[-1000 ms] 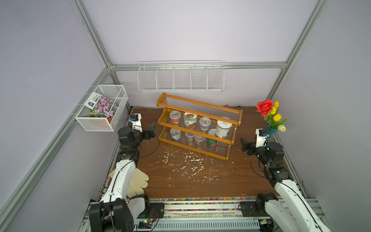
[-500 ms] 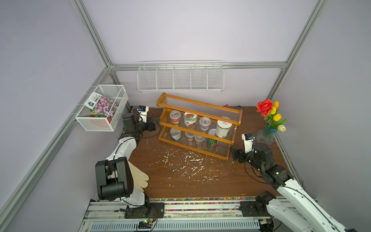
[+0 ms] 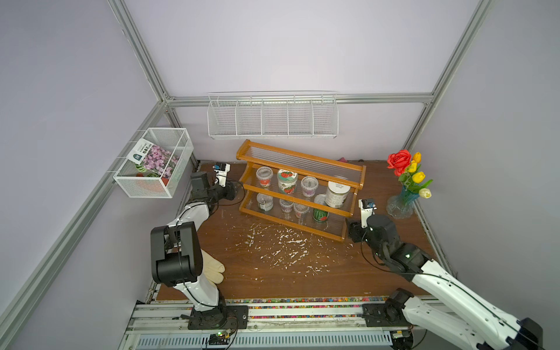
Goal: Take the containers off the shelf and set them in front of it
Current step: Adjust the shelf at the center of the board.
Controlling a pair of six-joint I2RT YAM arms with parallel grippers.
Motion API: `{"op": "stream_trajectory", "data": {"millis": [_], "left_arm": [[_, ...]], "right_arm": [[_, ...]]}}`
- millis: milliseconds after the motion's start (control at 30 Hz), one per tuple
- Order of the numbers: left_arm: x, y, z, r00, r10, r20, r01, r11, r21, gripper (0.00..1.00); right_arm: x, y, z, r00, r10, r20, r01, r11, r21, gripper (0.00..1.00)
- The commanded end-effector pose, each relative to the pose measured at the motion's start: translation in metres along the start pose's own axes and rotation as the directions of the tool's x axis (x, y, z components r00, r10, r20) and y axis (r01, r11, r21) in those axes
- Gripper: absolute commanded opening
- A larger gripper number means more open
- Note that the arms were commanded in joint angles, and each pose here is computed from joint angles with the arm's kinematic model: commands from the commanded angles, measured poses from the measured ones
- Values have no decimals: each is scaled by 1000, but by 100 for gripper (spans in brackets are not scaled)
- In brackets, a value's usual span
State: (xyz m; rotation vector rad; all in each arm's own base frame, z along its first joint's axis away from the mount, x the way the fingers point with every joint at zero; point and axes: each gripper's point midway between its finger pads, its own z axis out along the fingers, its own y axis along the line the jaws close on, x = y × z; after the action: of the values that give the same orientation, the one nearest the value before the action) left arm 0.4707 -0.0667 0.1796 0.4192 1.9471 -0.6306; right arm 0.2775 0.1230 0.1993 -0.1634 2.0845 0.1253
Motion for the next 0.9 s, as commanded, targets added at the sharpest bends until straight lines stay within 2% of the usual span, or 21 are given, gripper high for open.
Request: {"op": "stream_trajectory", "data": {"millis": [0,200,300,567,700,867], "left_arm": [[-15,-2,5,999,36,32,-37,999,23,33],[-13,-4,12,1000,18,20,-19,999,47,19],[-9,-4,11,1000,11,13,-12,999,46,8],[-6,-10,6,1000,8,10,-9,999,53,4],[-4,-13,5,1000,4,9,-4,998,57,3],[-1,-16,4,1000,-4,6,3,998,60,2]], "right_arm": [[-24,-1,3,996,42,82,-46,998,42,69],[-32,5,15,993,53,102,-58,997,44,62],[-31,4,22,994,52,100,-58,996,66,59],[-25,-1,38,994,63,92,-72,992,108,54],[-12,-1,48,996,63,55,-69,991,114,51],[11,-9,59,998,61,-21,-57,986,156,42]]}}
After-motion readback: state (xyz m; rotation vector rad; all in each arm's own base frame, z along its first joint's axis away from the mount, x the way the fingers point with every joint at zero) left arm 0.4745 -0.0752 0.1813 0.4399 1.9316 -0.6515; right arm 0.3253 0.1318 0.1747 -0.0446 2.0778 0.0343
